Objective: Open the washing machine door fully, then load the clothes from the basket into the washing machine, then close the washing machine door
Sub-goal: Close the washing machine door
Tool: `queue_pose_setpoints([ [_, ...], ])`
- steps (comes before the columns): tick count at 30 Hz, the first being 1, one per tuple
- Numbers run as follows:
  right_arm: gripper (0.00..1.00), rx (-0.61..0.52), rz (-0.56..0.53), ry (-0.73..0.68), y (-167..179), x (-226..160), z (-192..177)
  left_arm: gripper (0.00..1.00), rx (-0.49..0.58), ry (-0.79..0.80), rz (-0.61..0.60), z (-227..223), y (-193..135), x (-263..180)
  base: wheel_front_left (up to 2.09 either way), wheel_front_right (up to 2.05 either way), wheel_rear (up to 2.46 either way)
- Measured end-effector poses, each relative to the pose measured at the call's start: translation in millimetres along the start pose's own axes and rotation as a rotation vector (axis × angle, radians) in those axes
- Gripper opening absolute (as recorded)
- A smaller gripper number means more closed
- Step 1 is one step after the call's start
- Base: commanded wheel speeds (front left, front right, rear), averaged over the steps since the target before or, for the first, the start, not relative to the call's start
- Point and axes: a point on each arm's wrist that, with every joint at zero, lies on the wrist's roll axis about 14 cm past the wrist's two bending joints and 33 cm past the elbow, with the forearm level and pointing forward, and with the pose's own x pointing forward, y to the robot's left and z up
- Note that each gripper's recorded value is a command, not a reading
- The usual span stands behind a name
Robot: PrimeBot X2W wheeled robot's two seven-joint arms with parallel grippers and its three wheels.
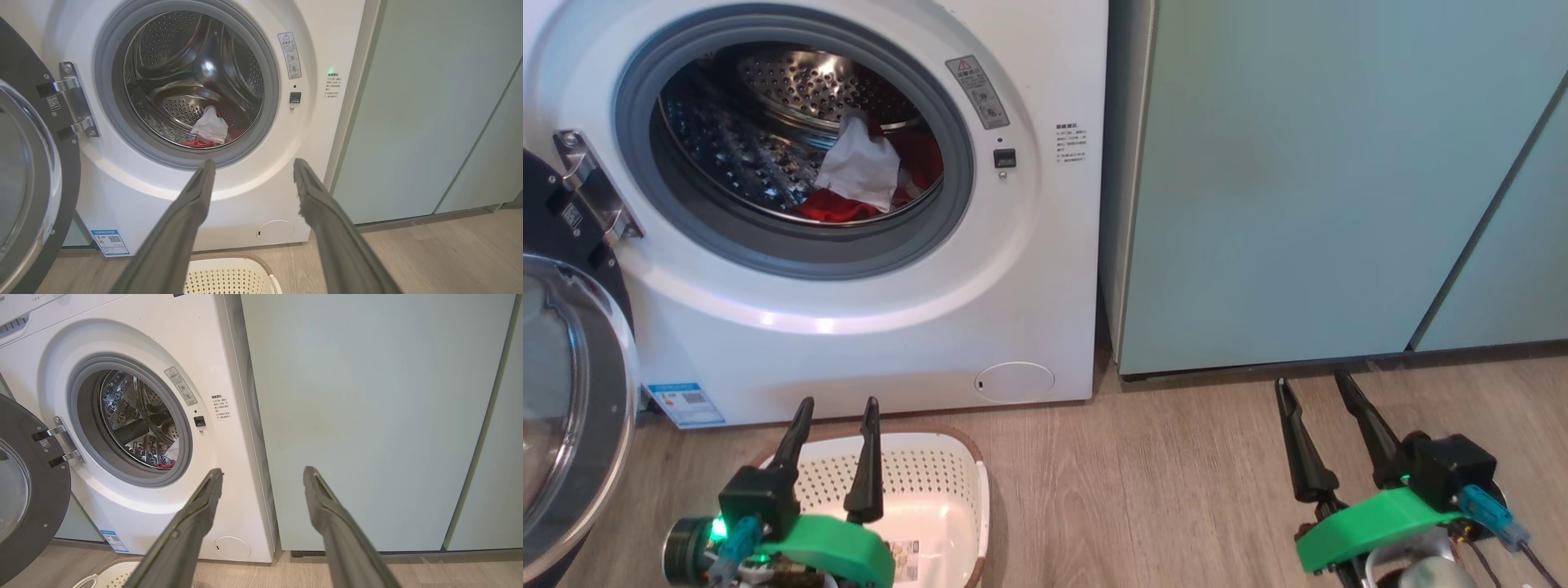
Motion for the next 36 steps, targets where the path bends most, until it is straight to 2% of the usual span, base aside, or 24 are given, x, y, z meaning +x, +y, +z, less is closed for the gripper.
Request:
queue_pose_setpoints([
  [36, 1.00, 0.007, -0.014, 0.011, -4, 1, -3, 1.00, -0.011, 0.035, 0.000, -11, -7, 2, -0.03, 0.03, 0.00],
])
